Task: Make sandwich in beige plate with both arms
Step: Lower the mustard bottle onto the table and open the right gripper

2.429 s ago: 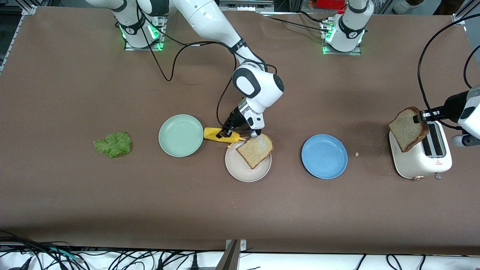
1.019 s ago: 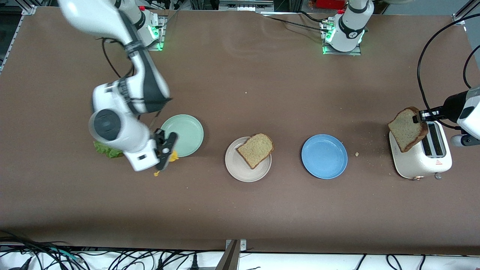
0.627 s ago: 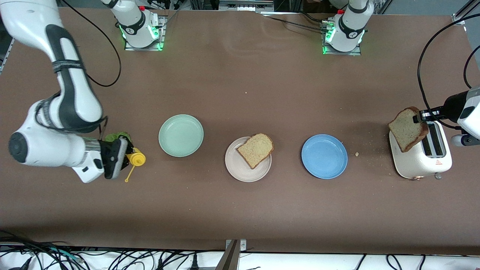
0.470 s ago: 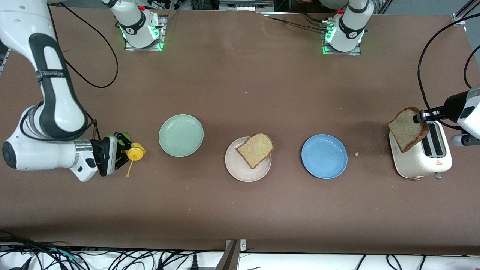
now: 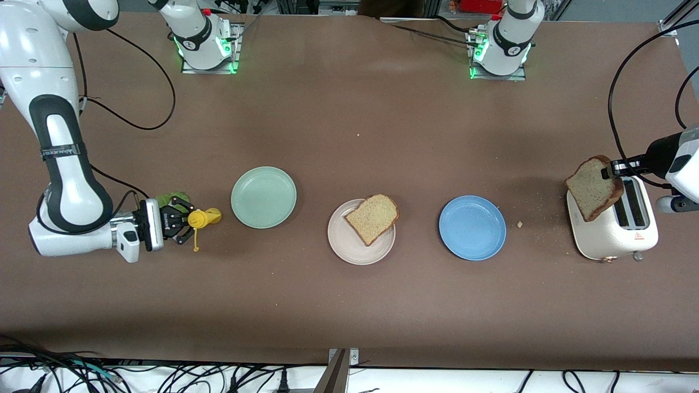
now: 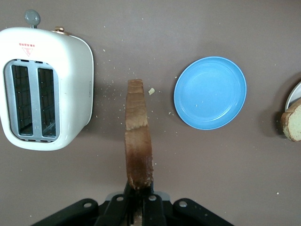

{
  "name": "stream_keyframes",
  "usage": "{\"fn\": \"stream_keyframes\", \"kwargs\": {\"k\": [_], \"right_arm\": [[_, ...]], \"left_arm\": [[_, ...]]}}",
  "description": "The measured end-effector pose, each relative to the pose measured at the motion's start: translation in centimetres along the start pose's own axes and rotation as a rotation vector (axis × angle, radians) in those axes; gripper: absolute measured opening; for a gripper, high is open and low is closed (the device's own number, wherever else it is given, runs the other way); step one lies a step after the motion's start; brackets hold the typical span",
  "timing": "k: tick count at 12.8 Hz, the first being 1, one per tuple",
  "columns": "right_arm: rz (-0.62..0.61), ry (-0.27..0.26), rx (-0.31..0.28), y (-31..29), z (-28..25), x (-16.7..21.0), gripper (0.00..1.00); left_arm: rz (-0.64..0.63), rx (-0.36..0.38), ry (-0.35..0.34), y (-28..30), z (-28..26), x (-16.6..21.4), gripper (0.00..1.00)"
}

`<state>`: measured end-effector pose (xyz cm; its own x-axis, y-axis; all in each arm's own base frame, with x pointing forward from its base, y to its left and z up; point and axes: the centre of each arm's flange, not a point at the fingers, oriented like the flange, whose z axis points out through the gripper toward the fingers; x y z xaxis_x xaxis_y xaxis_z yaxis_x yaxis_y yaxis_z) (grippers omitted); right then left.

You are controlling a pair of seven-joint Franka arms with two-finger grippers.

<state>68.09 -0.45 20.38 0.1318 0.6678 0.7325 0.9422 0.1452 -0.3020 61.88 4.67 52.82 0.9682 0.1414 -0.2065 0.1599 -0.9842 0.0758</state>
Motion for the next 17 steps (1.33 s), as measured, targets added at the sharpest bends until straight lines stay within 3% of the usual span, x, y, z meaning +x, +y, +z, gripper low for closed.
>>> {"fn": "stream_keyframes", "kwargs": {"k": [2, 4, 6, 14, 17], "right_arm": [[-0.026, 0.025, 0.004, -0.3, -0.3, -2.1, 0.09], [-0.039, 0.086, 0.012, -0.1, 1.4, -5.6, 0.09], [-0.043, 0.157, 0.007, 0.1, 2.3, -6.6, 0.09], [-0.055, 0.161, -0.02, 0.9, 3.0, -5.6, 0.09], [-0.06, 0.158, -0.028, 1.0, 2.7, -5.5, 0.38]], "left_arm": [[0.0, 0.0, 0.0, 0.0, 0.0, 0.0, 0.08], [0.0, 0.0, 0.001, 0.0, 0.0, 0.0, 0.08], [0.0, 0.0, 0.006, 0.0, 0.0, 0.1, 0.08], [0.009, 0.0, 0.021, 0.5, -0.1, 0.2, 0.08], [0.01, 0.0, 0.02, 0.6, -0.1, 0.2, 0.08]]}}
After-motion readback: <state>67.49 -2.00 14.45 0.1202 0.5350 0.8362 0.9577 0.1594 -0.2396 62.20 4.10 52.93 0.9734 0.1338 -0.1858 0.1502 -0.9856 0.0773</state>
